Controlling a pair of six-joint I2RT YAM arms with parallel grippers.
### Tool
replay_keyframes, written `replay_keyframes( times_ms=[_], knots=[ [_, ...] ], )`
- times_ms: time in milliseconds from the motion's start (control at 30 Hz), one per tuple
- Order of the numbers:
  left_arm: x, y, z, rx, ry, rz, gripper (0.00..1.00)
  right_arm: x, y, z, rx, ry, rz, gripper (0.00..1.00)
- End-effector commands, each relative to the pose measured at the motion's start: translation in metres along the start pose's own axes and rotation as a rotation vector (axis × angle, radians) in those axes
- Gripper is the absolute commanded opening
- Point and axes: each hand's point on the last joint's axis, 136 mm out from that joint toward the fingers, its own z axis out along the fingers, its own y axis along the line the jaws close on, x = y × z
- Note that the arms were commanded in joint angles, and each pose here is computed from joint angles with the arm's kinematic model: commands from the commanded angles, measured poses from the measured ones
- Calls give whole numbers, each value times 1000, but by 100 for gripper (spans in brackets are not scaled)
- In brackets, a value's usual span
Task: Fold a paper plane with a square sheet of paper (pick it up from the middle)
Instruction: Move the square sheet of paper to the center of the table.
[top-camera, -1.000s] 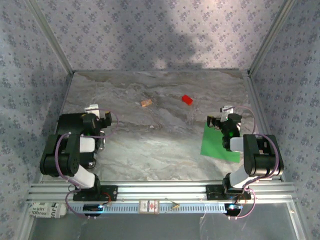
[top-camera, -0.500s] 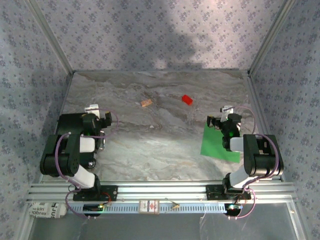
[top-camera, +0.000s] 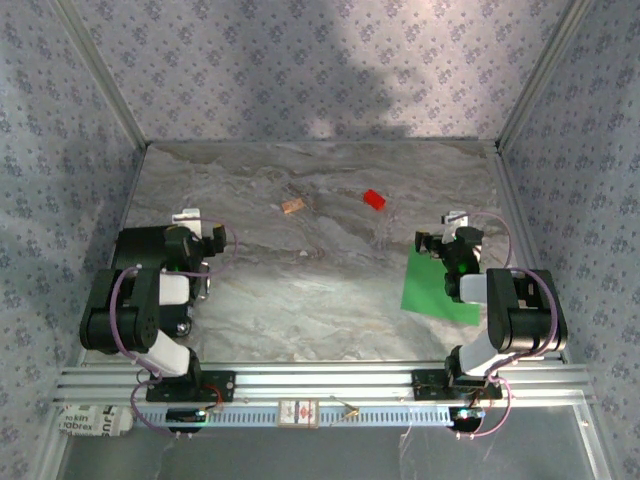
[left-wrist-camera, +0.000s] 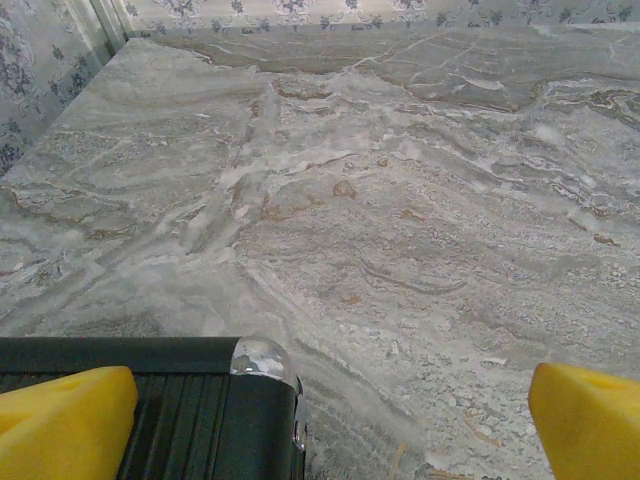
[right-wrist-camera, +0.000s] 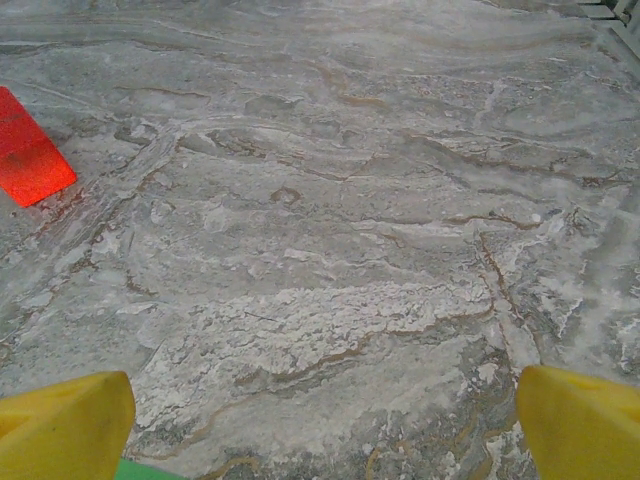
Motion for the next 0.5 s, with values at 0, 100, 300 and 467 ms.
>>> replay_keyframes(
  times_ms=[0,100,300,467],
  knots=[
    [-4,-5,2,34,-7,2,100,-12,-7,1,32,-29,16,99],
    [-4,-6,2,36,-8,-1,100,-12,-7,1,31,-32,17,99],
    [-6,-7,-7,47,-46,1,100,-18,5,-6,20,-59,-46,99],
    [-27,5,-22,-17,-26,-39,100,-30,-3,-17,74,-23,-16,99]
  ],
)
